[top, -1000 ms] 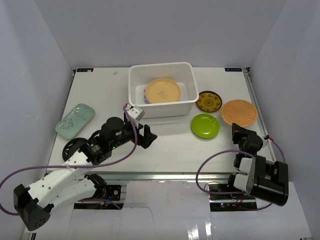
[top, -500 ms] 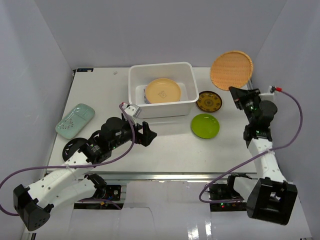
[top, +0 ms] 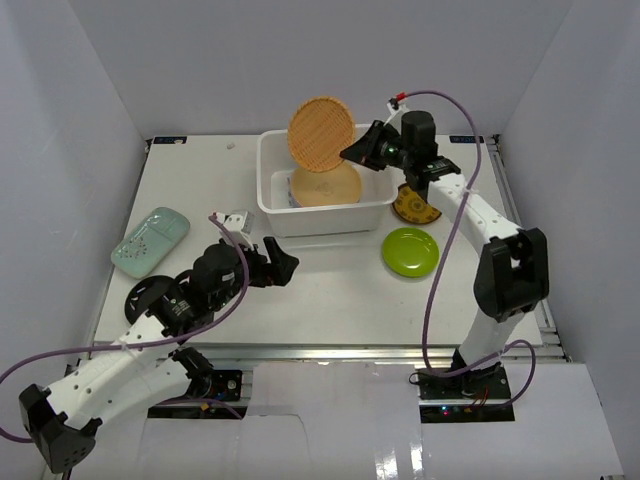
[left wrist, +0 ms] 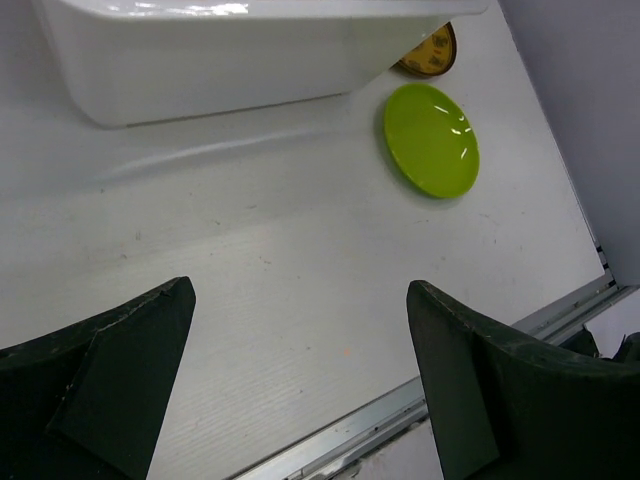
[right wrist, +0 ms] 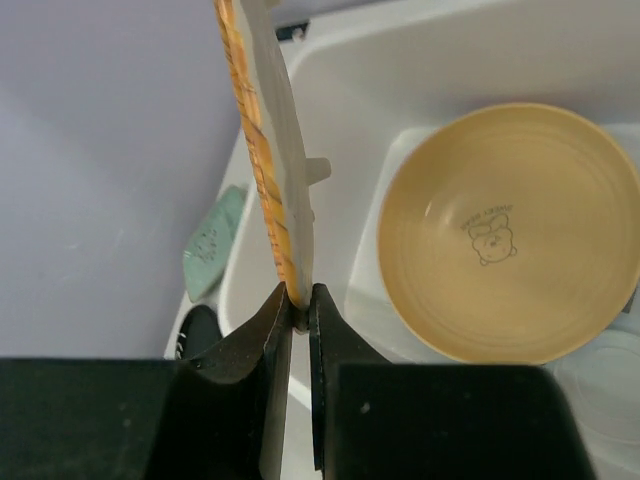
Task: Place the plates into the plastic bin on the countertop
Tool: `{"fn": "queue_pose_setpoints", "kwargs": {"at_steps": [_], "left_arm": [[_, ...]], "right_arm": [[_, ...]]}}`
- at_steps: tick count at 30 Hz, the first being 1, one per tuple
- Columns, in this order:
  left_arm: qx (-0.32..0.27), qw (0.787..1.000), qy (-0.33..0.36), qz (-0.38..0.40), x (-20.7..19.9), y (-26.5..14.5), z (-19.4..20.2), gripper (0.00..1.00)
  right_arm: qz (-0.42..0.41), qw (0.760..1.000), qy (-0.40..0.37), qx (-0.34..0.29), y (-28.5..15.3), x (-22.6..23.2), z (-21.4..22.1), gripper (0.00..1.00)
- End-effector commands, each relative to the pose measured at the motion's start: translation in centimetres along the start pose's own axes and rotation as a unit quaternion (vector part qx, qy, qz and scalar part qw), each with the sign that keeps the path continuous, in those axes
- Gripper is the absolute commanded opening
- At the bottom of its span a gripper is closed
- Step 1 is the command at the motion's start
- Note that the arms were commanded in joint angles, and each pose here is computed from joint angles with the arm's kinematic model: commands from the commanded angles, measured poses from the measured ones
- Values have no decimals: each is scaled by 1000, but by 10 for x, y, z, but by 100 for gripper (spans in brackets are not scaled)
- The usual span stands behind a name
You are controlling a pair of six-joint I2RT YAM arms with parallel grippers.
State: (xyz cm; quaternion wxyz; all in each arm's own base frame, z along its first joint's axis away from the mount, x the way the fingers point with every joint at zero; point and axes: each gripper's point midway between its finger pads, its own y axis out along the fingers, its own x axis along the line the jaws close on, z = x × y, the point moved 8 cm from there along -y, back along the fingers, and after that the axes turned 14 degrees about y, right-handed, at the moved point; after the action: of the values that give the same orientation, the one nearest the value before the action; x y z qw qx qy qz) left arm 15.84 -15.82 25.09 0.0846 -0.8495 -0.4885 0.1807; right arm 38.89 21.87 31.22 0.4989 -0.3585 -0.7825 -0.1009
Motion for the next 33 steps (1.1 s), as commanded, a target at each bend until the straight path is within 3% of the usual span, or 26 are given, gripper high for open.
{"fn": "queue_pose_setpoints", "kwargs": {"at_steps": [1,6,12,14,15,16,19,26,28,30,31,32,33], "left_arm": [[36,998,-42,-9,1,4,20,98],[57,997,-55,6,-3,12,31,98],[64,996,-58,18,-7,24,34,98],[75,995,-55,22,-10,30,37,98],[71,996,-57,25,-12,34,36,98],[78,995,-55,26,-13,39,38,98],[90,994,-52,29,-21,54,38,98],[73,994,-75,36,-48,85,39,93],[67,993,-90,39,-59,99,41,90],[72,992,-95,46,-74,114,46,88],[76,991,-93,51,-83,118,50,86],[78,991,-92,52,-89,122,52,84],[76,992,-90,47,-96,134,55,83]], "right_arm": [[28,998,-30,53,28,-4,16,8],[65,994,-28,79,46,-22,31,8],[101,992,-20,74,36,-42,45,10],[111,991,-20,68,34,-47,47,21],[118,991,-19,66,31,-52,50,31],[121,991,-19,61,30,-53,51,53],[131,990,-26,41,26,-51,46,75],[100,992,-70,-16,-2,-15,25,77],[94,991,-86,-51,-24,-3,13,72],[106,987,-83,-88,-52,-10,2,67],[103,986,-76,-103,-62,-12,-4,59],[113,988,-60,-90,-70,-31,4,57],[112,985,-51,-121,-93,-37,-11,55]]}}
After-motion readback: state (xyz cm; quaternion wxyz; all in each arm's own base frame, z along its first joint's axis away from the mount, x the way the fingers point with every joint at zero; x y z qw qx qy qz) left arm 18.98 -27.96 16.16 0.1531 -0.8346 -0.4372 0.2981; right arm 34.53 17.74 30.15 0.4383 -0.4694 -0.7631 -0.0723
